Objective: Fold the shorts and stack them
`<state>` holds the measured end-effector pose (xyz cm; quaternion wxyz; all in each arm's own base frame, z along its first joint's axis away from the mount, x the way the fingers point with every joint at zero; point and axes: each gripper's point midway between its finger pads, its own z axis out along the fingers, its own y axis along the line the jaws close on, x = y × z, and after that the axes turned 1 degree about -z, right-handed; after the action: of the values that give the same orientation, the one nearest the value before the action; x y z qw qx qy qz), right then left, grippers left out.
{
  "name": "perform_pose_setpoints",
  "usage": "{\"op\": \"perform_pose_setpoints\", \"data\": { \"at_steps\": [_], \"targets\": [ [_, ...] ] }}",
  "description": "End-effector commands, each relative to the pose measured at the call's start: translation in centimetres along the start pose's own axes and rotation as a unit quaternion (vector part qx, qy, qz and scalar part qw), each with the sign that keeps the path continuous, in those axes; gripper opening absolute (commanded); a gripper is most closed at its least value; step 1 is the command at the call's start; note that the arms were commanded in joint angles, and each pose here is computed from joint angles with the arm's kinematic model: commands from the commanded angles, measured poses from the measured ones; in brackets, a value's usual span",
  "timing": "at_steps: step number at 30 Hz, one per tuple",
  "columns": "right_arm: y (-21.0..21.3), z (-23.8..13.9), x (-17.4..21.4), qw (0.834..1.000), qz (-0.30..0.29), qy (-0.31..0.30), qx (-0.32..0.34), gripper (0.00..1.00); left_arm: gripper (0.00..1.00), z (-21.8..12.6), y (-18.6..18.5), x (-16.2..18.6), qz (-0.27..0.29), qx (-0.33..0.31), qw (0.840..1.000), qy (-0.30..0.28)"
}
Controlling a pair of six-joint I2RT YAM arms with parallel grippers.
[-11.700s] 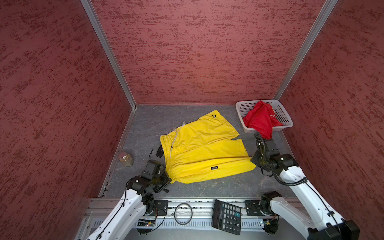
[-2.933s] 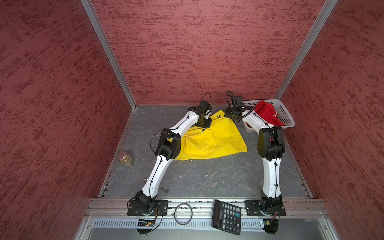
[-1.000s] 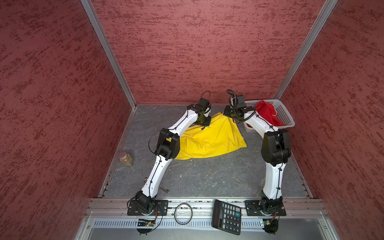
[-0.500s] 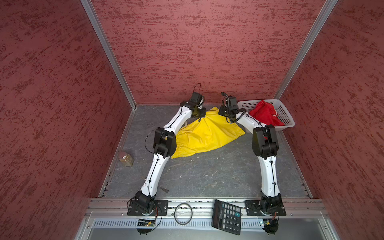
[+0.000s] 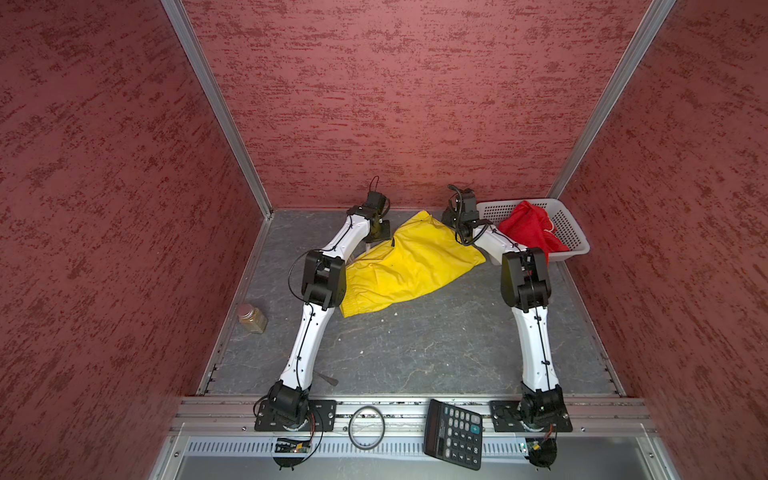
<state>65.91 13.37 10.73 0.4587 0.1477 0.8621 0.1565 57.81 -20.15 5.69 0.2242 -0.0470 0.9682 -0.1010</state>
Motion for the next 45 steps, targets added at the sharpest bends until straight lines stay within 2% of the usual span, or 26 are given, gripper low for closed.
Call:
{"op": "perform_pose_setpoints", "data": {
  "at_steps": [1,5,10,13,15,20,24,33,41,43,45],
  "targets": [
    [2.4,-1.1,-2.5,0.999,0.004,-0.039,-0.032,0.52,0.56,-1.8,1.3,-0.3,-0.007,-0.053,0.998,-0.014],
    [3.9,-3.9,-2.3,0.998,-0.020,-0.041,-0.044,0.53,0.60,-5.5,1.2,-0.9,-0.004,-0.085,0.995,-0.045],
    [5.8,-7.7,2.8,0.997,-0.071,-0.002,-0.044,0.52,0.63,-9.0,-0.8,1.5,0.019,-0.078,0.996,-0.049],
    [5.4,-9.2,6.7,0.995,-0.088,0.034,-0.036,0.52,0.73,-10.5,-1.0,3.7,0.027,-0.072,0.996,-0.045],
    [4.1,-9.7,9.4,0.994,-0.088,0.063,-0.026,0.53,0.79,-11.4,0.0,5.1,0.021,-0.079,0.996,-0.040],
    [1.0,-9.7,14.6,0.987,-0.083,0.135,0.005,0.55,0.85,-13.2,3.0,8.5,-0.006,-0.099,0.995,-0.025],
    [-0.7,-10.4,17.5,0.983,-0.075,0.169,0.018,0.55,0.92,-14.9,5.0,11.1,-0.028,-0.106,0.994,-0.024],
    [-2.8,-15.2,22.9,0.973,-0.070,0.218,0.027,0.54,0.92,-15.7,9.8,15.3,-0.083,-0.124,0.989,0.000],
    [-4.3,-23.1,30.2,0.954,-0.049,0.295,0.029,0.55,0.94,-17.1,12.7,15.5,-0.131,-0.117,0.984,-0.011],
    [-4.0,-24.5,30.3,0.952,-0.049,0.302,0.020,0.57,0.94,-17.3,12.9,15.0,-0.135,-0.116,0.984,-0.014],
    [-3.6,-25.4,28.3,0.958,-0.059,0.280,0.023,0.58,0.95,-17.3,12.8,14.4,-0.135,-0.117,0.984,-0.016]
  ]
}}
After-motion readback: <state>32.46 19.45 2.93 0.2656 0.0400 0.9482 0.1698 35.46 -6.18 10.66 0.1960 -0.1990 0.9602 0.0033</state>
